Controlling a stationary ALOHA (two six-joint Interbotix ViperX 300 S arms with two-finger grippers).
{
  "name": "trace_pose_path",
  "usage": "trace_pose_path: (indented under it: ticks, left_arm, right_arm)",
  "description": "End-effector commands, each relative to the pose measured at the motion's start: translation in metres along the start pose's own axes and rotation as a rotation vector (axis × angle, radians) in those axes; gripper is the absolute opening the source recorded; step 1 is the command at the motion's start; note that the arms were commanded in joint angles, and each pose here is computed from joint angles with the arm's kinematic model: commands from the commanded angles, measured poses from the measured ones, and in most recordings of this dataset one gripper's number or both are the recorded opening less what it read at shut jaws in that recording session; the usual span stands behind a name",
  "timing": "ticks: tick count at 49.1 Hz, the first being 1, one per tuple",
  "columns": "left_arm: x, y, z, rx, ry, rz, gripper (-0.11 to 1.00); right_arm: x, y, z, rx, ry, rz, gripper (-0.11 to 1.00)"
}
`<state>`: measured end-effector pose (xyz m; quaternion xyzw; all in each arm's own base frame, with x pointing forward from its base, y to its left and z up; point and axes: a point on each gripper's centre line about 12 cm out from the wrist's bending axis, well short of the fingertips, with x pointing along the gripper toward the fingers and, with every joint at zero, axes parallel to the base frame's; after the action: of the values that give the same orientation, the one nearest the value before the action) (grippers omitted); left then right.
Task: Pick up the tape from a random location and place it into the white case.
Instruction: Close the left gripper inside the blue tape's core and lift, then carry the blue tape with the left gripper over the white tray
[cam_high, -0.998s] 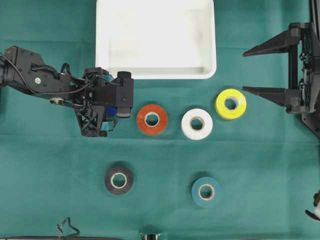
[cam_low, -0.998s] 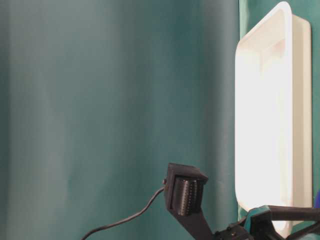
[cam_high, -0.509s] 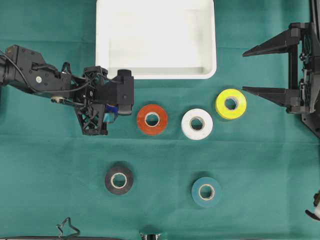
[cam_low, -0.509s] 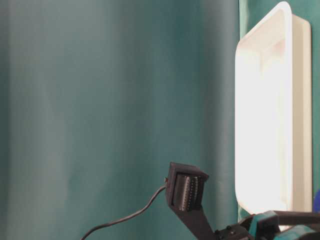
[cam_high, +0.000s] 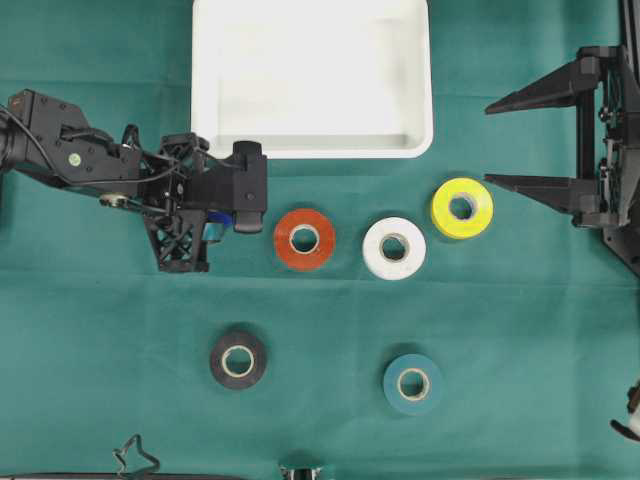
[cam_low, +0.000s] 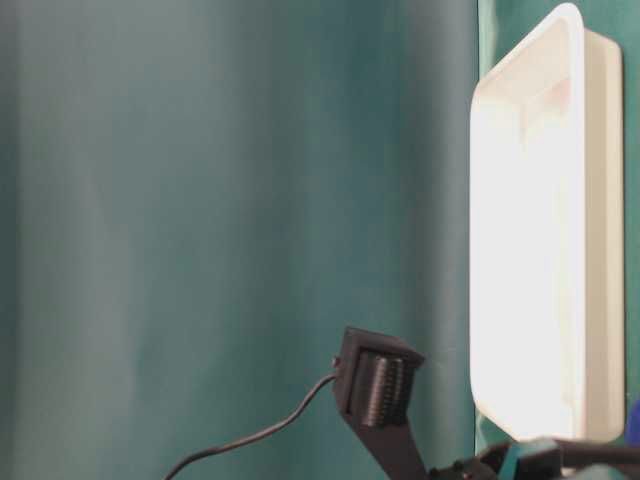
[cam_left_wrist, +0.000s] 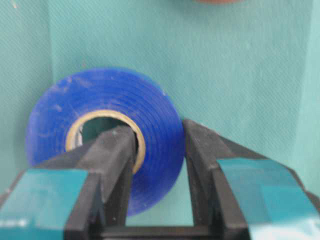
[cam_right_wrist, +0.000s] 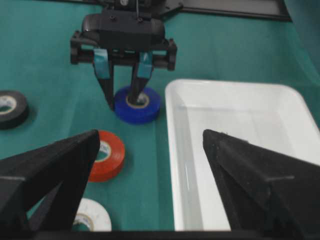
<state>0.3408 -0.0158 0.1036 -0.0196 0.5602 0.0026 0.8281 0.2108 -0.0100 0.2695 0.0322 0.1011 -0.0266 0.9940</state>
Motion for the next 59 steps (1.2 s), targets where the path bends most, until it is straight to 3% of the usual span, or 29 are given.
trace_pose_path:
  ticks: [1,13,47,59]
  left_arm:
    - [-0.022,-0.009,0.015,0.011,-0.065,-0.016,0.24]
    - [-0.065,-0.021,0.031,0.030,-0.079,-0.030,0.24]
    - [-0.207,-0.023,0.067,0.039,-0.153,-0.034,0.24]
    - [-0.225,-0.023,0.069,0.040,-0.127,-0.029,0.24]
  right_arm:
    - [0.001,0.001,0.011,-0.003,-0.023,0.001,0.93]
    - [0.001,0.001,0.012,-0.003,-0.023,0.001,0.93]
    - [0.001,0.001,0.011,-0.003,-0.015,0.001,0.93]
    - [0.001,0.001,0.011,-0.003,-0.015,0.001,0.93]
